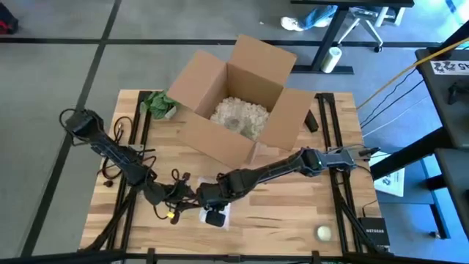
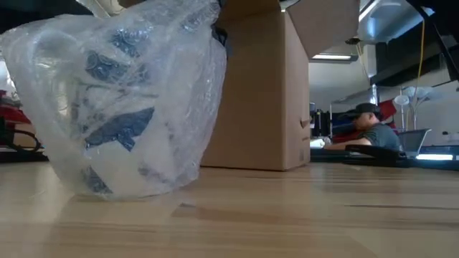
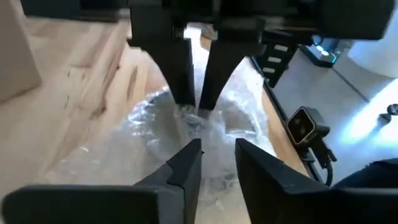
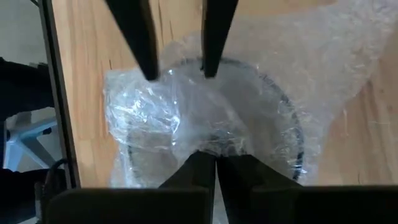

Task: Wrap mug
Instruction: Wrap the blue mug with the bubble wrap

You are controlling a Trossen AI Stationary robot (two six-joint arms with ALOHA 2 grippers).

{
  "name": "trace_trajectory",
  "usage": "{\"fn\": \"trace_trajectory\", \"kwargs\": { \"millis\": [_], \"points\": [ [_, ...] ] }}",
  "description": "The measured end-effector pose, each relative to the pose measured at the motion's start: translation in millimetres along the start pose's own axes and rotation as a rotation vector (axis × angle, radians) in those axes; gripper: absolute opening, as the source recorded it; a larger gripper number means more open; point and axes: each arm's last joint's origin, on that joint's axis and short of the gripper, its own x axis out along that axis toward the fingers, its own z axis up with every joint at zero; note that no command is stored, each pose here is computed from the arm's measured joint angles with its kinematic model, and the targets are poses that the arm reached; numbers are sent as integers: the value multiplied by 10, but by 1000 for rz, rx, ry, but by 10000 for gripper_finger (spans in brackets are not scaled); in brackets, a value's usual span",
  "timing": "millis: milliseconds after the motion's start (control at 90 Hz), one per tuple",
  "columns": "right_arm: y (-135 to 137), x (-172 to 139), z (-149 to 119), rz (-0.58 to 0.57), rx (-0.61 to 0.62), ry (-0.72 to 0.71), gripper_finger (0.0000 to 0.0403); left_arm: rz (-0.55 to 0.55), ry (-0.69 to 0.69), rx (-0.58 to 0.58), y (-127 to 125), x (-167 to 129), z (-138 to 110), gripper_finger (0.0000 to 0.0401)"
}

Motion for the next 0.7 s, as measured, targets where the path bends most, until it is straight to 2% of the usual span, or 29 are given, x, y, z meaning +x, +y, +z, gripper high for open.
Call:
{"fn": "trace_trajectory", "kwargs": {
  "millis": [300,489,700],
  "points": [
    [6,0,-1,13,0,5,0,-20,12,66,-82,151,77,5],
    [9,-68,-1,18,24,6,0,-10,36,47,-72,176,31,1],
    [22,-354,-6,2,49,-21,0,-6,44,45,-68,177,24,0]
  ]
}}
